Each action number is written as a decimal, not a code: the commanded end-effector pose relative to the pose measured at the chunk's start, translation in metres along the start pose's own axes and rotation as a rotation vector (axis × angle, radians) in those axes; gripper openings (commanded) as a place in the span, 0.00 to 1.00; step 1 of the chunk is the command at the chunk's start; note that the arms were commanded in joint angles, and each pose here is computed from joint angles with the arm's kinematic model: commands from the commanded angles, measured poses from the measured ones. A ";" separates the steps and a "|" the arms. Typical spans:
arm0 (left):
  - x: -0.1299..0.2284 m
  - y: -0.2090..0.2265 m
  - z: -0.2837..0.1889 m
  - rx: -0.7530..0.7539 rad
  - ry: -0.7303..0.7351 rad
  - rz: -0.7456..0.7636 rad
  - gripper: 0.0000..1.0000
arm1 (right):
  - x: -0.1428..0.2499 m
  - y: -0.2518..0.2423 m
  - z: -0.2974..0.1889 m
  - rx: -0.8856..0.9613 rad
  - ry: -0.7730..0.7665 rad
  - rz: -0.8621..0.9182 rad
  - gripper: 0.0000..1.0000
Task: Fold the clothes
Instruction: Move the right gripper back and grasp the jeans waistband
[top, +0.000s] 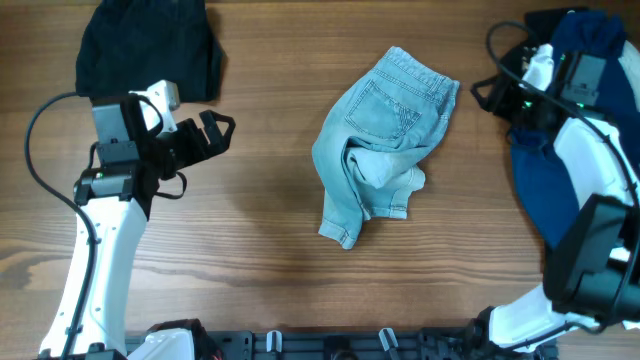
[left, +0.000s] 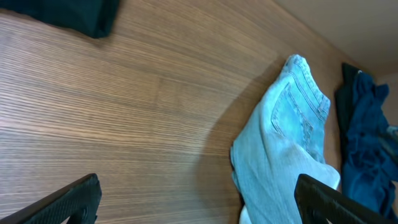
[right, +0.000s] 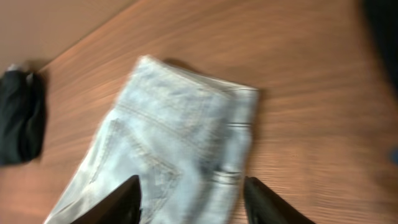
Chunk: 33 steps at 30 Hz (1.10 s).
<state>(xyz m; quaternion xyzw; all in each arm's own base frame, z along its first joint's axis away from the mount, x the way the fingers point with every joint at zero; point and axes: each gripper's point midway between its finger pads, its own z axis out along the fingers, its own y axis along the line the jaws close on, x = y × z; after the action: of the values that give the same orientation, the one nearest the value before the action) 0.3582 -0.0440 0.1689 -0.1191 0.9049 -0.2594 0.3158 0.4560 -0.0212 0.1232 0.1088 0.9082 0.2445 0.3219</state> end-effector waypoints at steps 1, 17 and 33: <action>0.001 -0.018 0.003 0.032 0.011 0.019 1.00 | 0.004 0.034 0.006 0.027 0.009 -0.121 0.59; 0.023 -0.015 0.035 -0.028 0.095 0.048 1.00 | -0.038 0.087 -0.012 0.236 -0.056 -0.263 0.71; 0.018 -0.012 0.037 -0.047 0.078 0.060 1.00 | -0.019 0.074 0.052 0.157 0.040 -0.279 1.00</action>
<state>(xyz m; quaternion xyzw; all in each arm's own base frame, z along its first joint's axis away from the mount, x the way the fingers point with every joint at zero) 0.3616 -0.0775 0.1366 -0.0889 0.9260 -0.2432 0.2749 0.4955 0.0439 0.1448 0.0087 0.9423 0.1016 0.3188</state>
